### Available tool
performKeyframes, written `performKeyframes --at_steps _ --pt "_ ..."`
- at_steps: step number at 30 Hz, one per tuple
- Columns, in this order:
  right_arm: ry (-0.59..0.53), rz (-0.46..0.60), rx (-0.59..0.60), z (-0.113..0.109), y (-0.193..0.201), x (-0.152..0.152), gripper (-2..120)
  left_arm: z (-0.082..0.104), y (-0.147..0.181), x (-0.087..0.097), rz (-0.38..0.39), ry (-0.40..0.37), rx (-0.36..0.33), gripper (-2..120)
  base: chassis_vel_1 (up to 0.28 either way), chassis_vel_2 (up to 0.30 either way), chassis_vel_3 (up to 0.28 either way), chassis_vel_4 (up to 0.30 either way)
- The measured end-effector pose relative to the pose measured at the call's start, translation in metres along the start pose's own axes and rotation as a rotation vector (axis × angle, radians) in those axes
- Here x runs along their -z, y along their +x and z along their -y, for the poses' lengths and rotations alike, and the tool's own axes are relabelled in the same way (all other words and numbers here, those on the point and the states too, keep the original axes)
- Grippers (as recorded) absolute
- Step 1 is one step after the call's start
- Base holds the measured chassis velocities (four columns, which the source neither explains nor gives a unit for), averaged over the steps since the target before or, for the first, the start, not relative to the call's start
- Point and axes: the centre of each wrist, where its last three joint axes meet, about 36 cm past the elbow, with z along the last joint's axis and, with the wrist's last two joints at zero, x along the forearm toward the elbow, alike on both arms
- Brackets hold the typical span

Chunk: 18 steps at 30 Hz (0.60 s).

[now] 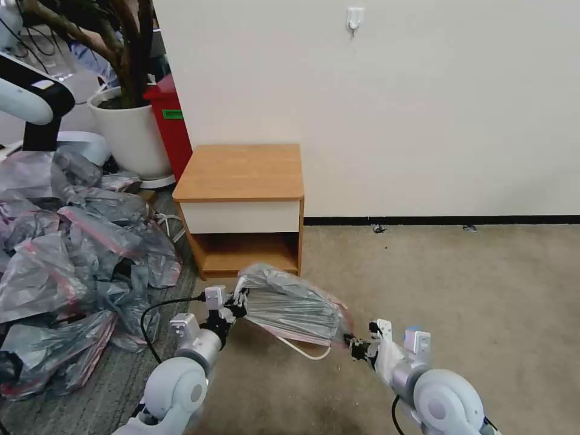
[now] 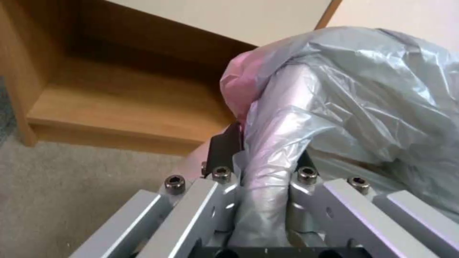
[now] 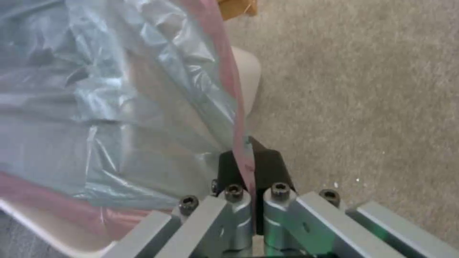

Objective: Pick up the garbage bag from the table and place it over the trash can.

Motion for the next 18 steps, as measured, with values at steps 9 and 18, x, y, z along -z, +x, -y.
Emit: performKeyframes --at_steps 9,18 --pt "0.003 -0.016 0.048 -0.016 0.008 -0.006 0 0.003 -0.003 -0.004 0.004 0.012 0.008 8 0.0 0.0 0.0 0.0" --pt "0.055 -0.022 0.014 -0.003 -0.004 -0.013 0 0.001 -0.005 0.002 0.001 0.05 0.021 8 0.0 0.0 0.0 0.0"
